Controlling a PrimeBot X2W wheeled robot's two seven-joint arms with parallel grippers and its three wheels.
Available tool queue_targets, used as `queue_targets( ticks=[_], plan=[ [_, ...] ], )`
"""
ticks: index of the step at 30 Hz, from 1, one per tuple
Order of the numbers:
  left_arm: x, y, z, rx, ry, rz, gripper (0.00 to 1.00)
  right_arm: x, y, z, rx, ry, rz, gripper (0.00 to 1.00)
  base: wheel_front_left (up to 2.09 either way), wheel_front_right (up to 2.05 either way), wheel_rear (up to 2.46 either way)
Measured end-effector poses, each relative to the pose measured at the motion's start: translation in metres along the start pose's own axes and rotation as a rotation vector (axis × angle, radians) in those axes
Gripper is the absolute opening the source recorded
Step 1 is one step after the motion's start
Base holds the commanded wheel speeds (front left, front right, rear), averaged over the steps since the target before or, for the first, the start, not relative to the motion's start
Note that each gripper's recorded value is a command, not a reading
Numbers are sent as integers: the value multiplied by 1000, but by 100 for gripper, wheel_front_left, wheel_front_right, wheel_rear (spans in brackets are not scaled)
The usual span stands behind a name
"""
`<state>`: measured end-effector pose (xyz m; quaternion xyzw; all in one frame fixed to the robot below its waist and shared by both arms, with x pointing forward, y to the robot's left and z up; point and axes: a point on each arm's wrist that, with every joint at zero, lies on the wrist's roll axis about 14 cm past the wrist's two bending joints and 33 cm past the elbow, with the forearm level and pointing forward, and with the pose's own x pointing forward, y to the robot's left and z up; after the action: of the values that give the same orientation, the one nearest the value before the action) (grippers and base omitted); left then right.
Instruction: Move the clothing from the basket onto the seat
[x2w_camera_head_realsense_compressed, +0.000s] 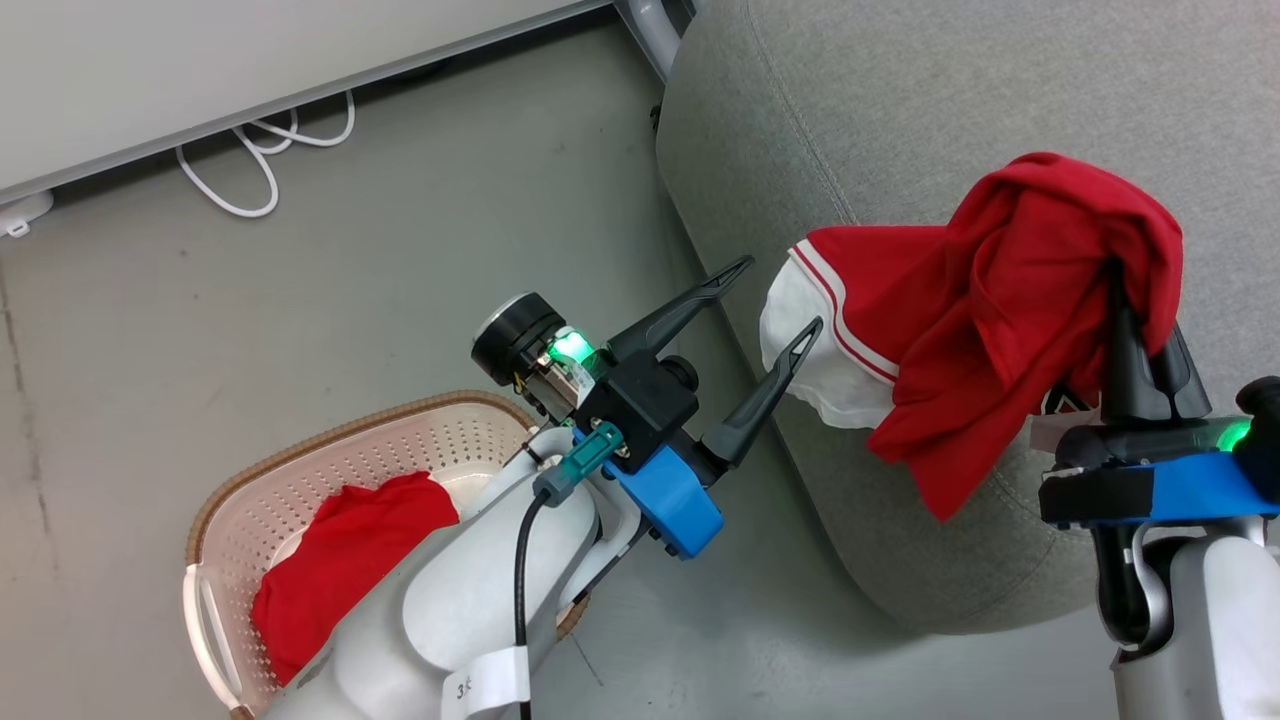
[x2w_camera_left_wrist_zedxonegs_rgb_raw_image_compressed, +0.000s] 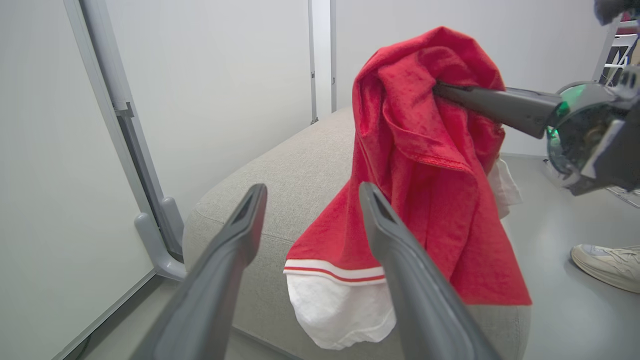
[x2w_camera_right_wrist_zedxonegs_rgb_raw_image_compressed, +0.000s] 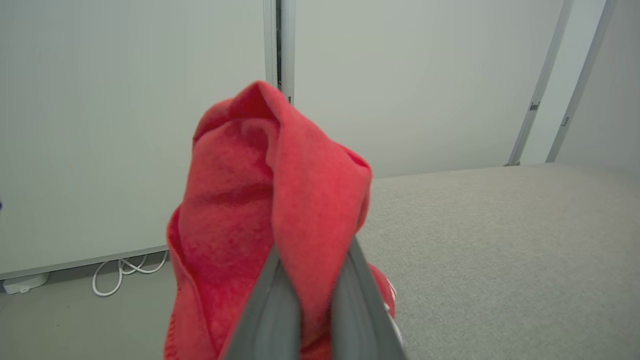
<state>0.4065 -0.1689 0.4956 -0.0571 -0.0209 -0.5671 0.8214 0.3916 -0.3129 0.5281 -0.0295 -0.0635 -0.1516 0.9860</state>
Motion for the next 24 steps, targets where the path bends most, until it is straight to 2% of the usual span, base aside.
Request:
queue_targets(
  ticks=[5,14,20,24],
  plan=[
    [2,7,-5,-10,-4,3,100,18,4,12,-10,-47,9,0,0,0,0],
    [7,41,-31,-9,-2,14,100,96,5,68,-102,-265,-10,0,0,0,0],
    [13,66,-55,-3,-13,4,100,148,-19,106,-217,-421,-73,0,0,0,0],
    [9,86,-83,-16,12,18,100,179,-31,105,-270,-452,-104,0,0,0,0]
  ],
)
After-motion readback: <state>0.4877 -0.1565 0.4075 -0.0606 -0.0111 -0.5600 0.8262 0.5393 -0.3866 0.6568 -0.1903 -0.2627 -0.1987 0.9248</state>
